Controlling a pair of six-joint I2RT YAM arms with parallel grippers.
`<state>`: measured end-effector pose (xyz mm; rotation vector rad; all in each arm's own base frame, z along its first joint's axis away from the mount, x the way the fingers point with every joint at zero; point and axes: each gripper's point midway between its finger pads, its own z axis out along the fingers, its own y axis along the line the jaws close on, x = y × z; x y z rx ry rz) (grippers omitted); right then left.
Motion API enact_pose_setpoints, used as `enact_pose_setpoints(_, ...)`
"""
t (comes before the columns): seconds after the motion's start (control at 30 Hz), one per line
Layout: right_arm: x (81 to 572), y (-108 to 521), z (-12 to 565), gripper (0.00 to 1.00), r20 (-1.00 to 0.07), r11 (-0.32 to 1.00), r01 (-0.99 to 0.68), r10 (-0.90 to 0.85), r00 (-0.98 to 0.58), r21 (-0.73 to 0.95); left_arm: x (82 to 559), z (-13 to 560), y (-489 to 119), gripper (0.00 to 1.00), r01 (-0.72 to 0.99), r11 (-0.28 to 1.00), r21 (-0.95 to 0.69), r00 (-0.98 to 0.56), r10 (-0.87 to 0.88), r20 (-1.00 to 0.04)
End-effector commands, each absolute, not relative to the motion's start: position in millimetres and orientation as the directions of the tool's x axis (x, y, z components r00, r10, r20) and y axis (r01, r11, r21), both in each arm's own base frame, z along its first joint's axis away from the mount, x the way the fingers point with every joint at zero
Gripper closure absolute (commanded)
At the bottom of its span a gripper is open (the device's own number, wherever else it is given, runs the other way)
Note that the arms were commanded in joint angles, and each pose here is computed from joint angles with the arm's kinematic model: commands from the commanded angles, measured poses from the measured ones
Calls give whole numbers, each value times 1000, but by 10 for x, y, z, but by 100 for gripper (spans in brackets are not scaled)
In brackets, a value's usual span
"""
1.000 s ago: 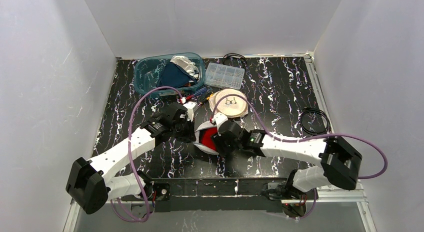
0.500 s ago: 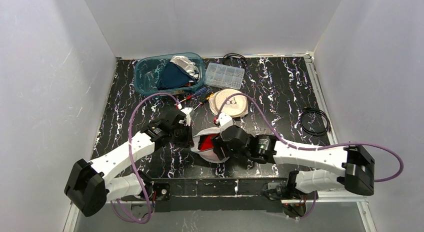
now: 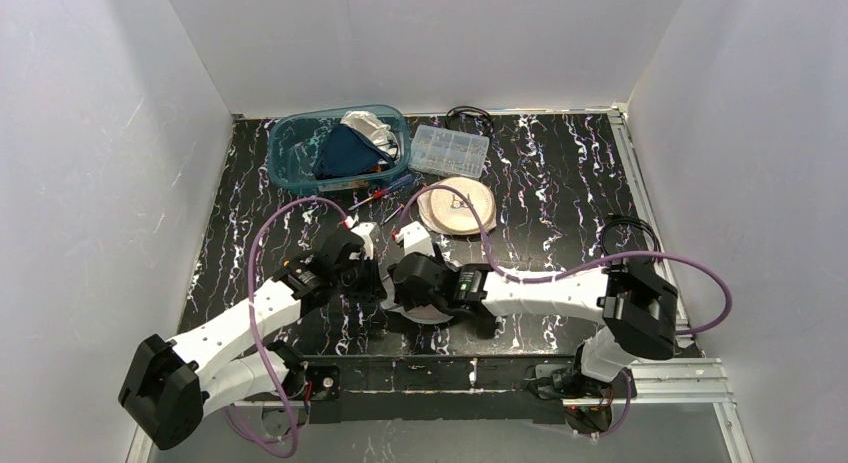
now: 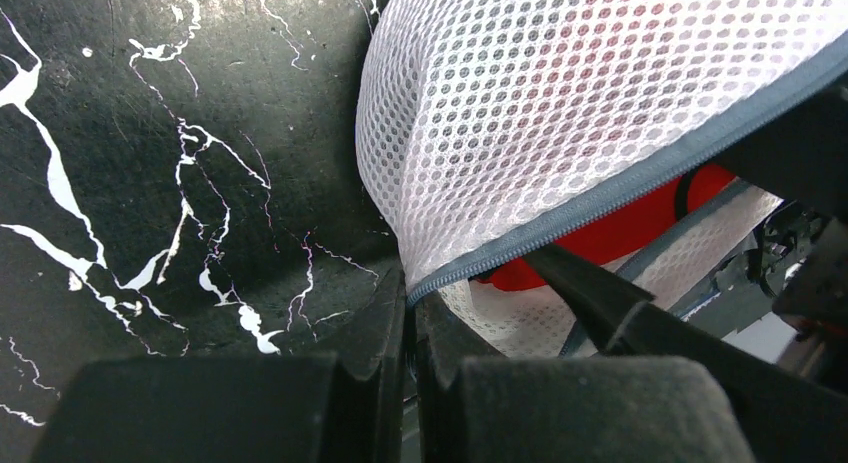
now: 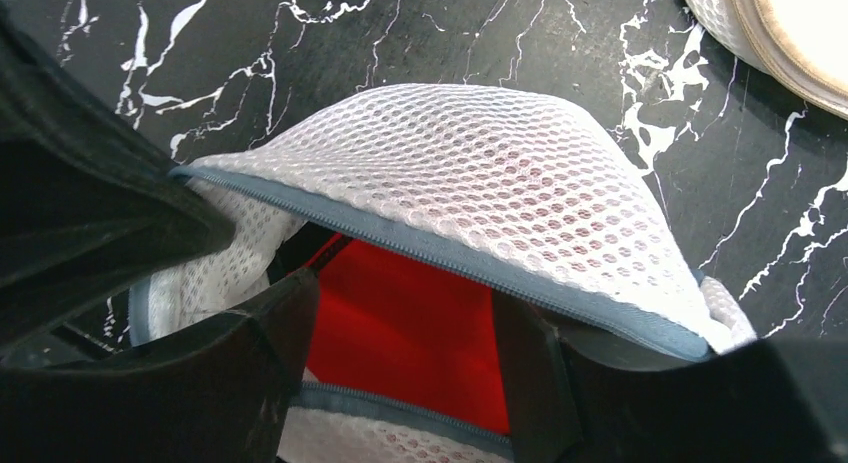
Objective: Unzip the laundry bag and remove the bra
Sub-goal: Pick up the bra from the laundry bag.
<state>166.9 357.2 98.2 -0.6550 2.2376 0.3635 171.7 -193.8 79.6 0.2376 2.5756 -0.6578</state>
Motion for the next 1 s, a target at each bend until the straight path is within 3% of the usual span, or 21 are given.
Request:
enact_pose_setpoints(0.0, 1694, 3753, 1069, 26, -774, 841, -538, -303, -556, 57, 1699, 784, -1926, 100, 256, 863, -434, -866, 5, -500)
enact_pose_setpoints(0.1, 1646, 3818, 1067, 19, -785, 831, -553, -299, -543, 66, 1688, 758, -1937, 100, 256, 856, -449, -863, -7, -505)
enact_pose_setpoints(0.13, 1647, 3826, 1058, 10, -786, 832, -552, -302, -539, 59, 1684, 754, -1945, 100, 257, 853, -454, -864, -8, -504)
enact_pose_setpoints(0.17, 1654, 3829, 1040, 8, -785, 833, -551, -307, -538, 51, 1683, 749, -1949, 100, 258, 851, -457, -863, -9, -504)
enact_pose_setpoints(0.53, 1709, 3643, 550, 9, -701, 829, -533, -482, -525, -171, 1669, 773, -1968, 100, 264, 842, -470, -863, -11, -504)
enact_pose_setpoints(0.7, 1732, 3480, 407, 25, -676, 828, -502, -520, -523, -248, 1671, 774, -1938, 100, 257, 848, -464, -858, -20, -513)
enact_pose_setpoints(0.97, 1669, 3532, 705, 75, -749, 847, -517, -421, -513, -122, 1674, 730, -1883, 100, 234, 866, -441, -863, -24, -505)
